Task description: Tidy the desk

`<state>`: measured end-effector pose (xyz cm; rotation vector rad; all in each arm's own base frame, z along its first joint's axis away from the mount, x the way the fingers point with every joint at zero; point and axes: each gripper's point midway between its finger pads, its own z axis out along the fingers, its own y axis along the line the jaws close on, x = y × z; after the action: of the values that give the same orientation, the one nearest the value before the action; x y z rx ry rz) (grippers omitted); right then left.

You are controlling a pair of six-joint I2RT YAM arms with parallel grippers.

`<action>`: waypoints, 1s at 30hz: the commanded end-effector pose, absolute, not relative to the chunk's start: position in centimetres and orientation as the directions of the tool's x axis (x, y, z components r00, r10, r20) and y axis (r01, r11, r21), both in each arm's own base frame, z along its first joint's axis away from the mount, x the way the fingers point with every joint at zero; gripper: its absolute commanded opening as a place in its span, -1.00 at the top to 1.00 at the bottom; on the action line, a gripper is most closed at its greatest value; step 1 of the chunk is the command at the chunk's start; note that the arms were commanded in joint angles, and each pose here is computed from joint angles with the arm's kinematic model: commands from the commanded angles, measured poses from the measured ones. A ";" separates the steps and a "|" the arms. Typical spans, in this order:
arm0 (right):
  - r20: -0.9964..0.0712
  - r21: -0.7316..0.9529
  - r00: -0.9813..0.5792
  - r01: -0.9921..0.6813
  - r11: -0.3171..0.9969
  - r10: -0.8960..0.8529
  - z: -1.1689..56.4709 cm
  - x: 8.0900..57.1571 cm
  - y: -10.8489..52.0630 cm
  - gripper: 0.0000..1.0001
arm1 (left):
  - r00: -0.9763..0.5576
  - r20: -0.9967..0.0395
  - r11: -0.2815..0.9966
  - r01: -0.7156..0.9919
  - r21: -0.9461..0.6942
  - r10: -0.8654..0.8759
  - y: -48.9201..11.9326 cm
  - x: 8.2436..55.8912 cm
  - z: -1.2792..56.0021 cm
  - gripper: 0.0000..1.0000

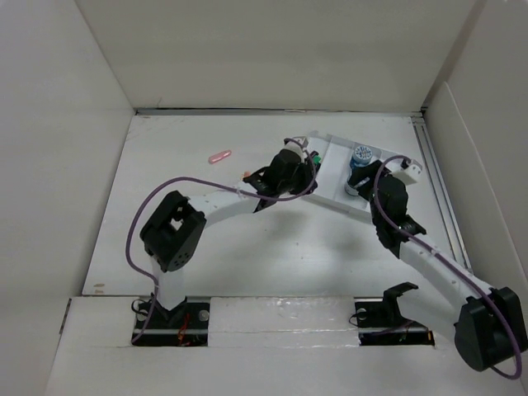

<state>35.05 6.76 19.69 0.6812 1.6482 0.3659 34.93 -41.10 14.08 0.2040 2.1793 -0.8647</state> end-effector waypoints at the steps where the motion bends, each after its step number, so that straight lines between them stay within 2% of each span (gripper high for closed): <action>1: -0.789 0.588 -0.057 0.218 0.779 0.612 22.3 37.1 5.3 -0.54 | -0.641 -0.727 0.658 0.441 -0.611 -0.245 -39.8 32.9 20.6 0.62; 2: -0.791 0.583 -0.060 0.229 0.780 0.609 22.3 37.5 4.7 -0.58 | -0.656 -0.719 0.679 0.421 -0.601 -0.229 -38.6 32.0 19.0 0.61; 8: -0.792 0.530 -0.157 0.303 0.792 0.590 20.5 39.7 0.8 -0.72 | -0.619 -0.751 0.668 0.460 -0.585 -0.230 -34.5 28.3 21.3 0.57; 13: -0.778 0.499 -0.234 0.335 0.799 0.583 18.4 39.6 -1.5 -0.85 | -0.609 -0.759 0.631 0.499 -0.593 -0.231 -33.6 25.7 22.8 0.44; 17: -0.743 0.515 -0.315 0.294 0.806 0.590 17.2 39.4 -0.7 -0.91 | -0.609 -0.758 0.589 0.532 -0.608 -0.233 -33.9 24.5 22.8 0.37; 22: -0.723 0.525 -0.346 0.287 0.801 0.598 16.2 39.1 -0.2 -0.91 | -0.629 -0.747 0.586 0.528 -0.614 -0.216 -33.9 24.1 21.5 0.37; 30: -0.698 0.551 -0.388 0.247 0.797 0.602 14.3 39.7 0.7 -0.78 | -0.635 -0.742 0.561 0.541 -0.626 -0.216 -34.3 23.7 21.6 0.37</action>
<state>38.60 0.48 13.53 0.6848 2.0087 0.4097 23.86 -33.56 19.83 0.2477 2.0265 -1.0835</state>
